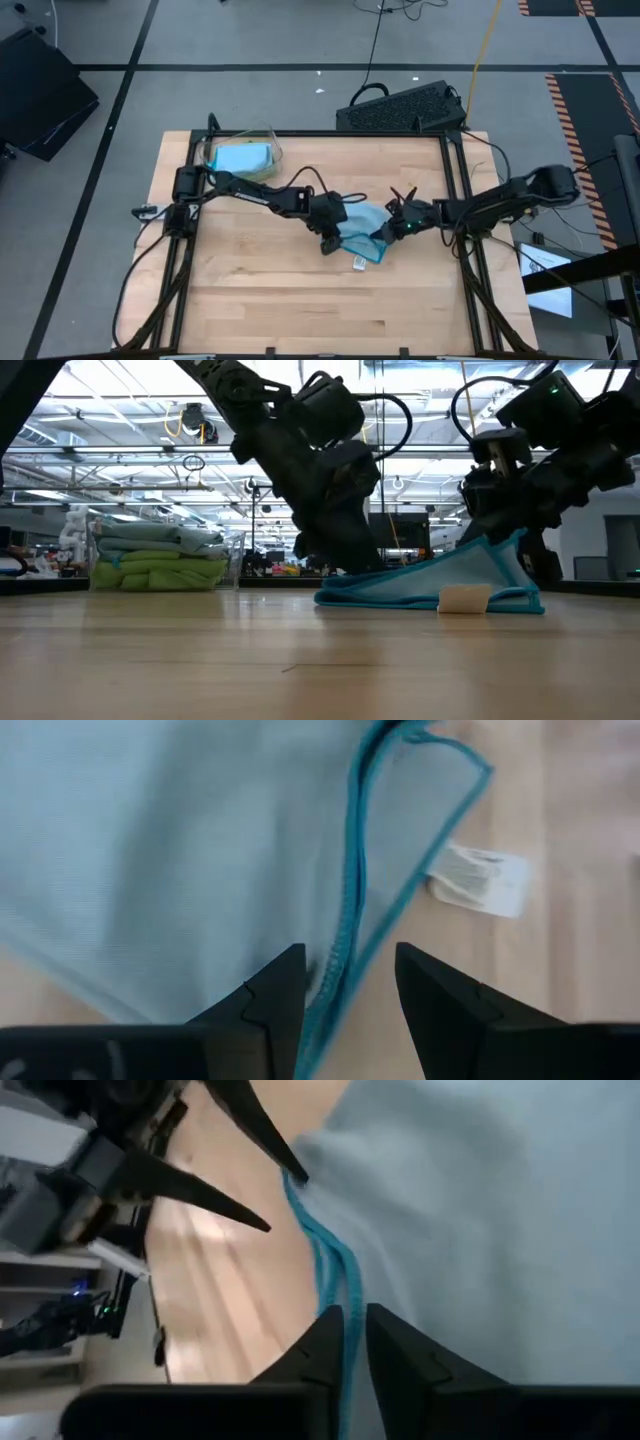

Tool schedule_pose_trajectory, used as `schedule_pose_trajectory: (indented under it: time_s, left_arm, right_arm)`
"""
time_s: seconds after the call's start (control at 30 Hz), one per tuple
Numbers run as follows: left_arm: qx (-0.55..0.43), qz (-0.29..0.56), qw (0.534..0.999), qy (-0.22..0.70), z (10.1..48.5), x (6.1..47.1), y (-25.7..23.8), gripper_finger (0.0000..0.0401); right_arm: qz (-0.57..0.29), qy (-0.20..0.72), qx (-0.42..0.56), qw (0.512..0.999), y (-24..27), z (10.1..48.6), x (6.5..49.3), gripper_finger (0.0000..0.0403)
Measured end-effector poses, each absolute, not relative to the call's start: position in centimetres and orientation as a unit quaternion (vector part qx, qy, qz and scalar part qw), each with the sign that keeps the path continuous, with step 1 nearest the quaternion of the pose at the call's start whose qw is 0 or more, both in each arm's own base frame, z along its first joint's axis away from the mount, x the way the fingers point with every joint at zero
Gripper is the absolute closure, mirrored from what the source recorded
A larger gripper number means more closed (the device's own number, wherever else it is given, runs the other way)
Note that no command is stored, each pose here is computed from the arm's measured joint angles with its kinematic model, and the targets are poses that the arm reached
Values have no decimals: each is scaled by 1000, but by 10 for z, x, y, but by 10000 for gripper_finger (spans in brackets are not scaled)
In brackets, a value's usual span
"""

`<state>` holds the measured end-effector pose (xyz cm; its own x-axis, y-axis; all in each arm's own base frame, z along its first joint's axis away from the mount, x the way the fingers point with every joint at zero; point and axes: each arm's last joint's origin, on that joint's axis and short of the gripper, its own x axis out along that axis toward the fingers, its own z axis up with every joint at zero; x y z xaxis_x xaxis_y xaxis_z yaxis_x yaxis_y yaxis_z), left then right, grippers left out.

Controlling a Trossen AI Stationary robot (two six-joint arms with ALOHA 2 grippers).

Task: Fold microfiber towels
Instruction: Fold the blue microfiber cloth

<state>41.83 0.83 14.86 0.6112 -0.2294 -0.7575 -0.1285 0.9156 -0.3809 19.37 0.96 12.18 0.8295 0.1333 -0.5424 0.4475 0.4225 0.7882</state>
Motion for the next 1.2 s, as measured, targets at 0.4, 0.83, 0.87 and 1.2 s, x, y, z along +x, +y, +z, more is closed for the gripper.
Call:
schedule_pose_trajectory:
  time_s: [0.4, 0.83, 0.87, 1.2]
  left_arm:
    - [-231, -73, 884, 399, 178, 414, 19, 243]
    - [-250, 24, 897, 363, 198, 407, 85, 242]
    - [-229, 18, 903, 364, 202, 408, 90, 242]
    - [-110, -31, 899, 423, 190, 424, 125, 150]
  right_arm:
    - [-41, 310, 523, 793, 41, 108, 200, 378]
    - [-43, 296, 556, 776, 30, 124, 195, 376]
    - [-50, 296, 561, 771, 28, 126, 193, 375]
    - [-142, 300, 596, 731, 10, 141, 162, 330]
